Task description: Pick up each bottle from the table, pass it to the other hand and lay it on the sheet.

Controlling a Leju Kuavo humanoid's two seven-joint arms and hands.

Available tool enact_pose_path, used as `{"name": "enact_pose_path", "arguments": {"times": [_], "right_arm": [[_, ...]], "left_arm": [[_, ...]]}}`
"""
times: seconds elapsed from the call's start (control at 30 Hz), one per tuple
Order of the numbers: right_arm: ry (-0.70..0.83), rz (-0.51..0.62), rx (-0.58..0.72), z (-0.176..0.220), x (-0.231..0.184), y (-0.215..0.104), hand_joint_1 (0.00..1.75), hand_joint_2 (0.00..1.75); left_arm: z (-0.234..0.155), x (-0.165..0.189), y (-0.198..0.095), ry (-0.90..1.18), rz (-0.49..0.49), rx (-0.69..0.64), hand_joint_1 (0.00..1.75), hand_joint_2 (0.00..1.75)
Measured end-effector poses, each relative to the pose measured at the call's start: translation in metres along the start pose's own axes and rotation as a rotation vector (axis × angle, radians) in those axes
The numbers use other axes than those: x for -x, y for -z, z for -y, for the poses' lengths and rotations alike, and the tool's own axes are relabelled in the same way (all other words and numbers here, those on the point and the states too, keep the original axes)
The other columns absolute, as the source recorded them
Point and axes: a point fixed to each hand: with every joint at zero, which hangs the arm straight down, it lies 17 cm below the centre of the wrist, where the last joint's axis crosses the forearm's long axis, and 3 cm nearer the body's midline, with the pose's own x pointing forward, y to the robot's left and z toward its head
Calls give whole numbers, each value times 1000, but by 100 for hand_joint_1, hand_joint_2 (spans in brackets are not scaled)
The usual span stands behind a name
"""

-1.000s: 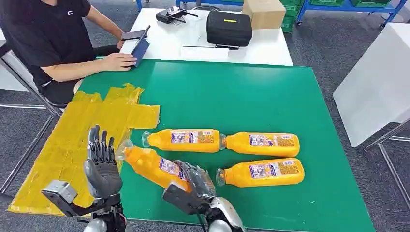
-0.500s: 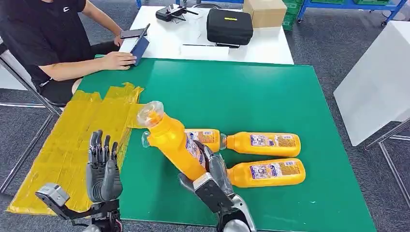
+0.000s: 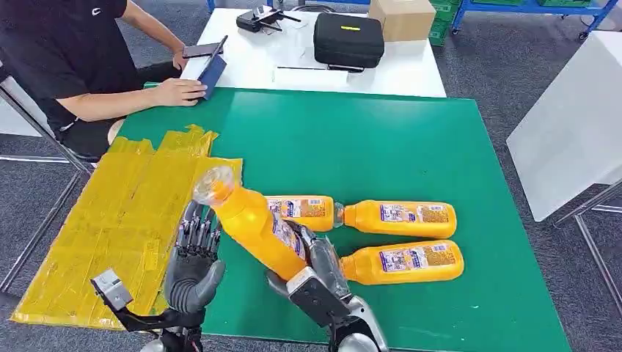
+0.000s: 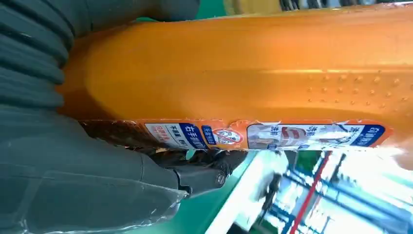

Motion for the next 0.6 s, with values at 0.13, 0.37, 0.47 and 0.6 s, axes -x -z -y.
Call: {"name": "enact_pose_path", "arguments": {"times": [0.13,0.37,0.47,0.6], "right_arm": [[-49,-9,-116,-31,7,-3,175,175],[-117,45,-327,-89,8,-12,175,175],[-128,63,-376,-102,9,-14,175,175],[-134,61,-401,-109,12,-15,175,175]], "left_arm": [[7,5,1,-13,-10,20,0,175],[3,14,-4,-14,-33,16,0,175],[-1,16,-8,-4,-39,15,0,175],[-4,20,-12,2,-50,14,0,175]]}}
